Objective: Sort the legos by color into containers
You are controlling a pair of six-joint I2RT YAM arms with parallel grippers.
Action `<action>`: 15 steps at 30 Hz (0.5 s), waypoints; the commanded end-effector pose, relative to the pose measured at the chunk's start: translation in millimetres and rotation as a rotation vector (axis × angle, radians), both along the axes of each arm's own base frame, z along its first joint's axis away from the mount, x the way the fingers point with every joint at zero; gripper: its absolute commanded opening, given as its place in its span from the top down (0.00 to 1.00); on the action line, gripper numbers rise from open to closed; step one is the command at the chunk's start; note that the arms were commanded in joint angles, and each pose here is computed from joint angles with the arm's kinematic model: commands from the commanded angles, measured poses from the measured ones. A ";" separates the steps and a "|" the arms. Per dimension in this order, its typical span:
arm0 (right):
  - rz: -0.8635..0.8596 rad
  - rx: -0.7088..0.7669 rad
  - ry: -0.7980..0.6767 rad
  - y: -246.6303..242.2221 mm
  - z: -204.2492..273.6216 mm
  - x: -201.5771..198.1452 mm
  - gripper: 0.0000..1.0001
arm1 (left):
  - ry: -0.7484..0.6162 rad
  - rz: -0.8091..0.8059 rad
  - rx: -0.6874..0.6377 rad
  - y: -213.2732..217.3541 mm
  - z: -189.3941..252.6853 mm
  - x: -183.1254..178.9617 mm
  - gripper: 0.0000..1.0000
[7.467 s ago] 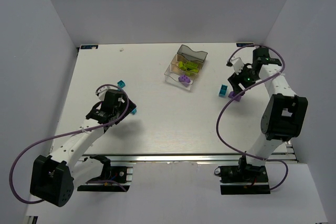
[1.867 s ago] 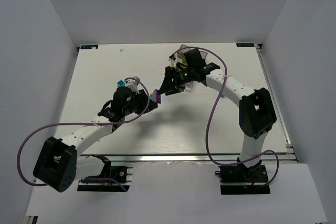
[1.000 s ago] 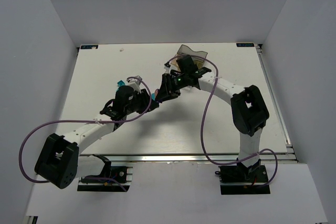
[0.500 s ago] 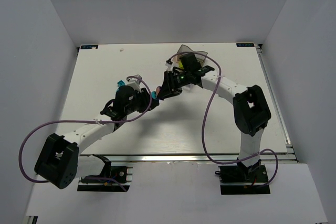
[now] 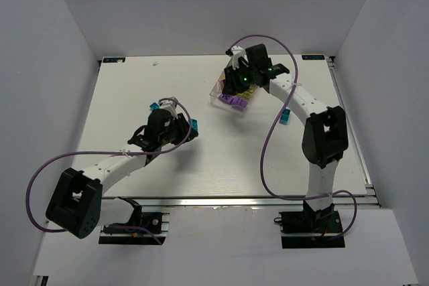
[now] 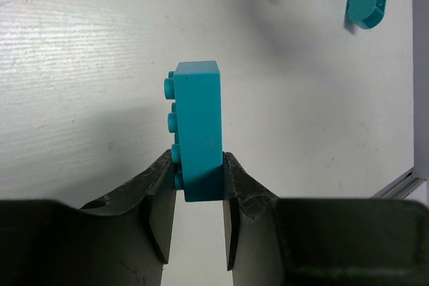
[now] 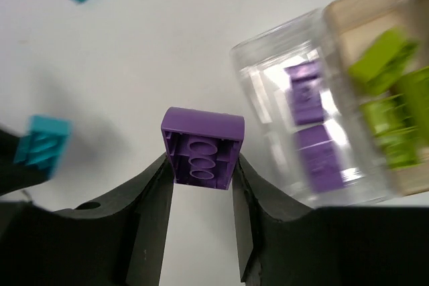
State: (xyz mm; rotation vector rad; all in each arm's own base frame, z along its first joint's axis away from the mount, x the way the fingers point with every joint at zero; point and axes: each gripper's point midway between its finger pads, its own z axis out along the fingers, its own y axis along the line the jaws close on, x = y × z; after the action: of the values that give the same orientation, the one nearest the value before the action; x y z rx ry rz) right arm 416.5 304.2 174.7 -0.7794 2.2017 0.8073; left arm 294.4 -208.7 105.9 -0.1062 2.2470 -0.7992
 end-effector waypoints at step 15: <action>0.099 -0.476 -0.272 -35.0 -66.7 85.6 0.68 | -0.135 0.017 -0.108 -21.0 83.8 39.7 0.99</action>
State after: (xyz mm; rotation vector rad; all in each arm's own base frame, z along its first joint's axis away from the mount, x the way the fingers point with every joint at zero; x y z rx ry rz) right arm 486.8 266.2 76.6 -1.1435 2.2314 0.2509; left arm 325.4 -224.5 165.1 -0.1203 2.1283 -0.8567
